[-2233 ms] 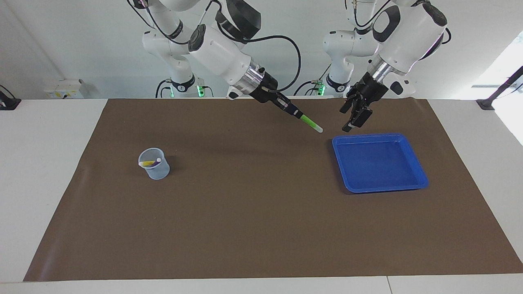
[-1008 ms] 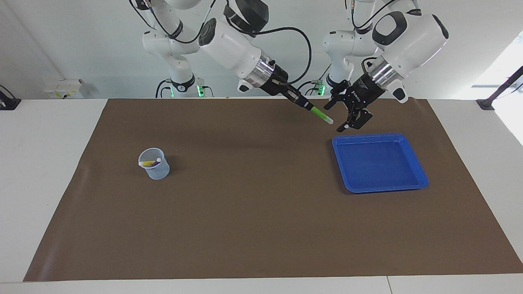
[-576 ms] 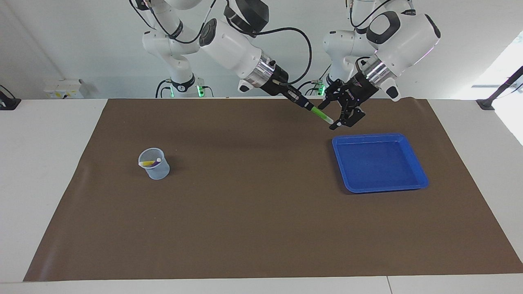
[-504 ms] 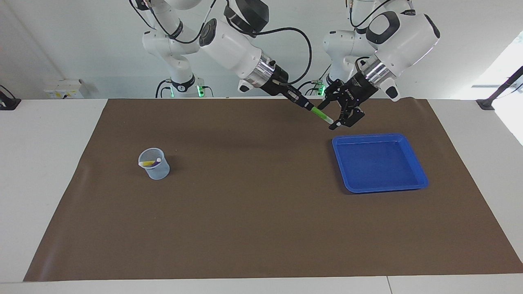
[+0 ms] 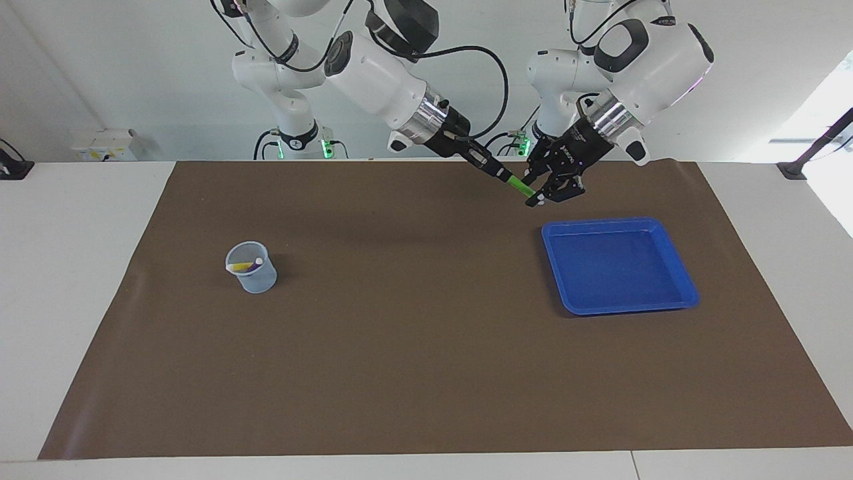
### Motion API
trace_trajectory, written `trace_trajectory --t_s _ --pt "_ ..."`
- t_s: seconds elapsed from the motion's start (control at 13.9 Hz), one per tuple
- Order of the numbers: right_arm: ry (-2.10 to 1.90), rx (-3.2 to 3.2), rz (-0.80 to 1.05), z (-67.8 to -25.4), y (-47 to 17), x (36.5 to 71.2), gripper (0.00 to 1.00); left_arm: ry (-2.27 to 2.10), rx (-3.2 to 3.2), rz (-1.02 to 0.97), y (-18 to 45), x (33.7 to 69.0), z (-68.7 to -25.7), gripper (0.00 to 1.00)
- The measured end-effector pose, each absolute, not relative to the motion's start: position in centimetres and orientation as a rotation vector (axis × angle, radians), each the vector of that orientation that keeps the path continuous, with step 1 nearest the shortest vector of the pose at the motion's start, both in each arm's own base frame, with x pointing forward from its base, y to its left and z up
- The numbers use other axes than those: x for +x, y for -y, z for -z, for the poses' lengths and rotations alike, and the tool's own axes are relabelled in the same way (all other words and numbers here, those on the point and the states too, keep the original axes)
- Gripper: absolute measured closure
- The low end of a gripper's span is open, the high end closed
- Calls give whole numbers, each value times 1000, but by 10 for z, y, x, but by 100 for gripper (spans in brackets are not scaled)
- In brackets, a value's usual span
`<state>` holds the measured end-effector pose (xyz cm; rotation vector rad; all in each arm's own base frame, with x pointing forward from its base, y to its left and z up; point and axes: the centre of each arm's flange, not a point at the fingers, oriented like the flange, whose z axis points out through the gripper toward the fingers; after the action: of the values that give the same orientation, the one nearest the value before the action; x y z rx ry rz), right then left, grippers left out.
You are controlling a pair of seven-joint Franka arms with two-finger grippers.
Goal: Right arm passes pens to left for tray arrangement
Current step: 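Close the left gripper on the green pen and open the right gripper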
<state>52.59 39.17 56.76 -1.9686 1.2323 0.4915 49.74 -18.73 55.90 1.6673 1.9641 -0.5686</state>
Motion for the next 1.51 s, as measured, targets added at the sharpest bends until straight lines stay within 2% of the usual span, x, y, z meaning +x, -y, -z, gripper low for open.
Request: trace_trajectory --t_s 0.29,0.36,0.5,0.94,1.08,1.37,1.51 --pt "-1232 -1968 -491 -568 -392 526 83 -1964 1667 569 187 497 -559 56" --pt "-1234 -1964 -486 -568 -391 527 83 -1963 1669 570 188 497 -559 61" --pt "-1238 -1956 -480 -568 -390 529 83 -1930 1702 559 189 494 -561 79" --pt "-1236 -1958 -482 -568 -391 528 82 -1900 1729 547 188 494 -560 79" --pt "-1226 -1988 -459 -567 -391 528 67 -1899 1730 549 189 493 -560 81" --pt "-1194 -2106 -375 -566 -386 526 23 -1901 1725 548 187 494 -561 82" --pt "-1205 -2184 -314 -571 -362 532 1 -1902 1723 547 187 494 -561 82"
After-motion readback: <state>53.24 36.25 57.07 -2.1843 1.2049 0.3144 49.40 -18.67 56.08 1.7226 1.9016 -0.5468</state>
